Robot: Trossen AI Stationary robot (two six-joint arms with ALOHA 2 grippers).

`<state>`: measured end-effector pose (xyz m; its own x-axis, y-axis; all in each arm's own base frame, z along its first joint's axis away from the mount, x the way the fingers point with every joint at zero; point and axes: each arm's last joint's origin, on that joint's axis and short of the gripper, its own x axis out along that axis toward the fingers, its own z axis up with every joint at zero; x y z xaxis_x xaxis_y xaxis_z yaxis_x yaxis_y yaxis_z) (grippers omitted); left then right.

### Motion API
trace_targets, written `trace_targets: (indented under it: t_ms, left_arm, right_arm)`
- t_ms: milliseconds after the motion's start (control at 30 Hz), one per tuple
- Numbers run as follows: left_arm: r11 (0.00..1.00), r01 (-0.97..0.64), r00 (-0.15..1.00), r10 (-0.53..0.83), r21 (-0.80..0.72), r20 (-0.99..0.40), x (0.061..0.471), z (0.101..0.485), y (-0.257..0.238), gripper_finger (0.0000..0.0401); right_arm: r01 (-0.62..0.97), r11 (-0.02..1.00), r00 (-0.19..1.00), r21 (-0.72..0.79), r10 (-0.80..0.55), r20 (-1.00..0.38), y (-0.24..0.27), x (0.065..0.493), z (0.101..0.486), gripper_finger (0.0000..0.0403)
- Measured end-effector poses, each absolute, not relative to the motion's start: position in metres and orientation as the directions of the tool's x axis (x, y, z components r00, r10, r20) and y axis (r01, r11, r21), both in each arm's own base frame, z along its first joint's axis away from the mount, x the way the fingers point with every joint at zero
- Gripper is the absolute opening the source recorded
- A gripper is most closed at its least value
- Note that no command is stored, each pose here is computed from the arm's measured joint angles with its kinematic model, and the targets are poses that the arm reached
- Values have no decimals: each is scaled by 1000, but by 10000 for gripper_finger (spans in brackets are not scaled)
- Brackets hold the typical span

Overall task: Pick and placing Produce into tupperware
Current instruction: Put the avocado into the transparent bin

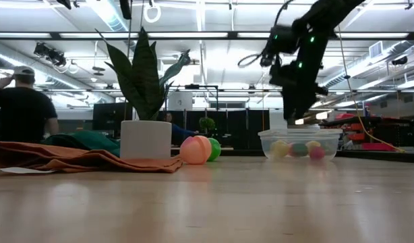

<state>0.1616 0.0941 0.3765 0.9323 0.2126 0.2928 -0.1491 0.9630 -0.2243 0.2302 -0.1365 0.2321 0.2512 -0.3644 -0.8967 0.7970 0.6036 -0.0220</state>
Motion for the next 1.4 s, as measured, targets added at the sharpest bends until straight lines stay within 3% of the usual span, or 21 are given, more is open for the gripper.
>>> trace_targets:
  t_ms: [233, 367, 533, 700, 1033, 1400]
  left_arm:
    - [963, -149, 932, 213, -224, 293, 162, 376, 94, 9]
    - [965, -154, 932, 213, -212, 293, 162, 376, 94, 7]
    - [965, -155, 932, 213, -210, 292, 162, 376, 94, 20]
    - [965, -154, 932, 213, -210, 292, 162, 376, 94, 8]
    - [961, -145, 933, 212, -234, 291, 162, 376, 94, 24]
    - [965, -125, 941, 189, -230, 282, 162, 376, 94, 6]
  right_arm:
    - [608, 781, 574, 146, -305, -760, -108, 231, 277, 172]
    - [381, 919, 682, 97, -209, -701, -82, 241, 287, 167]
    - [280, 960, 676, -21, -213, -705, -67, 258, 277, 172]
    - [252, 967, 701, -35, -207, -683, -66, 285, 260, 194]
    - [317, 947, 711, 45, -206, -672, -73, 322, 221, 280]
    - [351, 934, 710, 63, -221, -669, -78, 344, 189, 353]
